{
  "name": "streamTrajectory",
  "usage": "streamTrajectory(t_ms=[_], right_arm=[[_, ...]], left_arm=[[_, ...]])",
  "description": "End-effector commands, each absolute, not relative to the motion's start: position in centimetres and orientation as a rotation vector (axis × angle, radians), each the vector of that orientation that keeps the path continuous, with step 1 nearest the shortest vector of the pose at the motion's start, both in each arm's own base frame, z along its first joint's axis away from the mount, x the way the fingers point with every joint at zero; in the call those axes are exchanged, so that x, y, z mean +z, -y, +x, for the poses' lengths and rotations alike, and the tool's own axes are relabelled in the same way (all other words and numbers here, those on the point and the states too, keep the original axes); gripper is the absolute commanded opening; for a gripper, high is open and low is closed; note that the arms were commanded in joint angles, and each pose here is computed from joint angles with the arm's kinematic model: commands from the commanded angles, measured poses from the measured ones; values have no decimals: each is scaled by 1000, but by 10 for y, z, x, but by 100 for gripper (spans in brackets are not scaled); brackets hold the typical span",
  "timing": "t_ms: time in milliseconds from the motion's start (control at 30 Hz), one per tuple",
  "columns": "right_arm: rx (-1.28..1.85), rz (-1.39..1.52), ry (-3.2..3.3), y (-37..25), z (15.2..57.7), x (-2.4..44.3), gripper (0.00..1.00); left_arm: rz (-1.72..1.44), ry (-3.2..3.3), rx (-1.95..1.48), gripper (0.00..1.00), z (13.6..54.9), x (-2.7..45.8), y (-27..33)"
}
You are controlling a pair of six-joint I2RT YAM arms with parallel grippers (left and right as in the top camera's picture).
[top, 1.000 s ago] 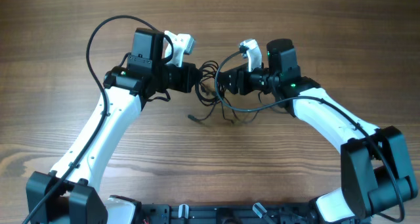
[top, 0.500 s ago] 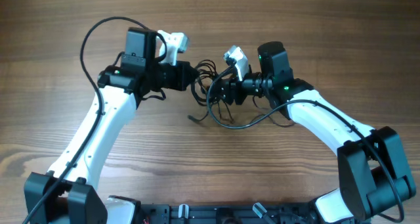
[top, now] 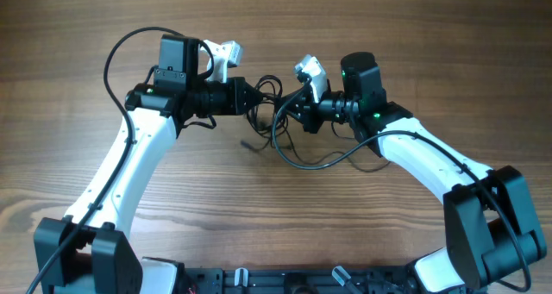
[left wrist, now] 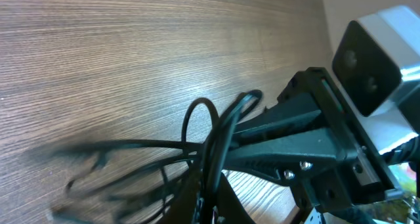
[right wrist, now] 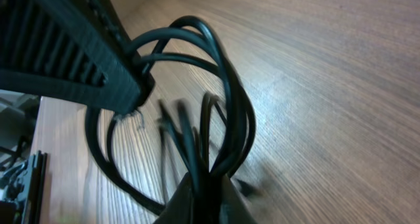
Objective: Untangle cables
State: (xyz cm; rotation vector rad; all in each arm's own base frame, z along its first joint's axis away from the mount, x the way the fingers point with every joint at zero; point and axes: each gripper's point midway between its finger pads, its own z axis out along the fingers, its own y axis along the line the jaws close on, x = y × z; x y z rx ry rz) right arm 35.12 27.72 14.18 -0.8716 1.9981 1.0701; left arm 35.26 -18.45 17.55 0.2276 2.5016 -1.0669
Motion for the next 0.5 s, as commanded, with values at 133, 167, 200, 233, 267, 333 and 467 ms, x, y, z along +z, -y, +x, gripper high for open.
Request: streamTrajectory(t_ms=[133, 167, 200, 233, 267, 333, 467], right_arm=[[1289, -997, -1880, -293, 323, 159, 4], [1295, -993, -1897, -293, 322, 157, 4], [1304, -990, -1919, -292, 319, 154, 4], [1319, -987, -1943, -291, 316, 150, 4], [1351, -998, -1935, -292, 311, 152, 4], [1440, -1039, -1880, -295, 301, 161, 4], [1505, -1083, -1791, -298, 294, 175, 5]], left_arm=[[61, -2601, -924, 6, 375, 132, 169], [54, -2598, -922, 6, 377, 131, 167], [34, -2599, -921, 6, 379, 130, 164], [-29, -2616, -870, 6, 382, 125, 154], [-49, -2625, -825, 6, 384, 121, 148], [-66, -2648, -792, 6, 385, 113, 144], [-87, -2736, -785, 5, 384, 78, 144]])
